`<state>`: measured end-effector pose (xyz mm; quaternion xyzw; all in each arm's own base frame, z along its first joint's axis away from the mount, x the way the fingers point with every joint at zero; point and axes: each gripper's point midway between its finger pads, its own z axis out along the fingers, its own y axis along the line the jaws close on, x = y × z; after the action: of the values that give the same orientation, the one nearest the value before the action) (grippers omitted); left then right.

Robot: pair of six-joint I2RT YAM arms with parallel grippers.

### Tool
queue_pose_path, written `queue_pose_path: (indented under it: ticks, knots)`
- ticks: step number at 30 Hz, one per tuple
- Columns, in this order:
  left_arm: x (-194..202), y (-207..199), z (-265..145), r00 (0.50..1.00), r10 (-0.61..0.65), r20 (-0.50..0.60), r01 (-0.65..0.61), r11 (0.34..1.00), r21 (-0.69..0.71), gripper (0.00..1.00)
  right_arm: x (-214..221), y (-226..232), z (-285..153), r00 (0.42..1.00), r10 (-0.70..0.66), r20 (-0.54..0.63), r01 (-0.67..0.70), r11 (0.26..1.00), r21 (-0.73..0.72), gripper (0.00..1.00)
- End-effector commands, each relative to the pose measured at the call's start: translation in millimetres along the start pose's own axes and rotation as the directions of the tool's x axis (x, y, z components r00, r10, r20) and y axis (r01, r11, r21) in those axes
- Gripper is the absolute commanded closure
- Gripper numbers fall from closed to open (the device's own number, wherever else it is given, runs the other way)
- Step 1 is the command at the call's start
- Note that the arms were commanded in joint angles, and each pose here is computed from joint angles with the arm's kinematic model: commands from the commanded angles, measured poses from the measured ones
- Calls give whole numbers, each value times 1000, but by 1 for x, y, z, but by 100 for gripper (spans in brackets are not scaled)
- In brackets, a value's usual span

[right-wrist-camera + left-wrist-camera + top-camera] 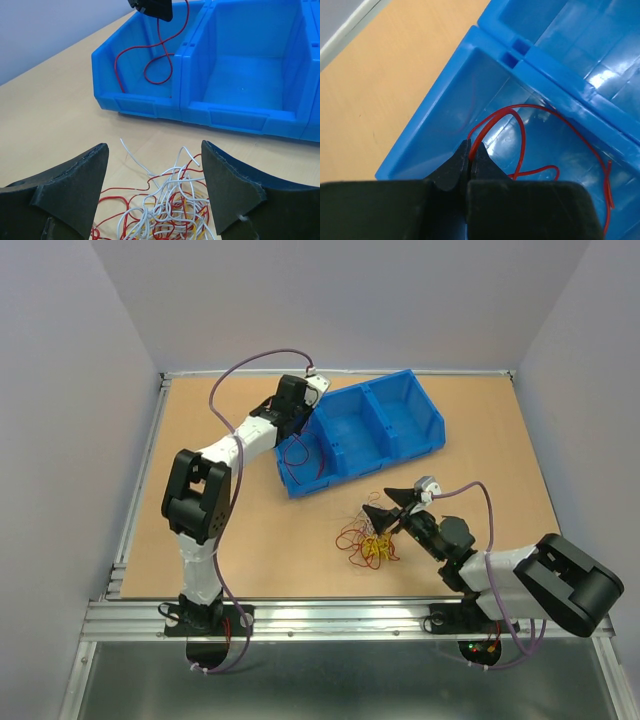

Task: Untangle the cables

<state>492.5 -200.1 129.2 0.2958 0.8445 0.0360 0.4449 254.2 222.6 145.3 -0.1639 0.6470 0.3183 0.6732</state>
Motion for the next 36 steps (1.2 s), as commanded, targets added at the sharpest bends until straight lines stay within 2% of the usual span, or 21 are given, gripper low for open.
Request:
queue_pose_path:
  ticks: [1,4,7,8,9,11,15,20,21,25,26,27,28,31,33,36]
  knots:
    - [-2,6,-8,998,8,-67,-11,999,-39,100,-32,4,-16,987,-1,163,4,1000,-17,20]
    - [15,1,11,991,27,-129,-33,999,-40,100,-31,4,-14,987,4,158,-1,1000,-16,20]
    - [18,-3,17,989,33,-146,-37,999,-29,99,-30,3,-12,988,4,153,-2,1000,-12,20]
    - [15,-1,15,991,29,-134,-33,999,-33,86,-28,2,-12,989,0,146,1,1000,-8,17]
    - [17,-1,14,991,26,-134,-31,999,-31,79,-26,1,-12,990,-6,139,7,1000,-5,11]
    - [1,2,3,997,16,-76,-18,999,-32,63,-31,4,5,992,-19,125,21,1000,-11,7]
    - [-12,6,-17,1000,2,-20,-2,1000,-30,48,-29,-1,39,999,-49,3,49,998,34,4]
    - [-31,0,-39,998,-26,60,24,999,34,37,-37,-9,62,997,-74,-10,75,994,85,3]
    - [-37,2,-43,996,-33,88,31,999,30,33,-32,-12,66,996,-79,-43,83,992,97,3]
    - [-48,8,-60,983,-74,169,72,997,21,31,-23,-25,104,989,-98,-109,115,980,162,3]
    - [-62,18,-72,967,-93,236,93,996,14,31,-14,-28,109,984,-104,-144,128,977,173,4]
    - [-58,18,-75,962,-117,248,116,993,19,30,-11,-28,116,981,-113,-159,140,975,172,10]
    - [-68,24,-88,946,-131,295,130,991,24,30,5,-34,122,972,-112,-206,151,971,184,11]
    - [-71,43,-101,905,-197,377,199,979,33,28,11,-35,143,962,-103,-251,154,969,192,12]
    - [-82,65,-121,856,-235,461,241,969,47,26,19,-36,155,957,-100,-273,156,969,194,13]
    - [-83,74,-135,813,-284,509,276,957,92,25,24,-45,171,953,-88,-289,162,956,243,25]
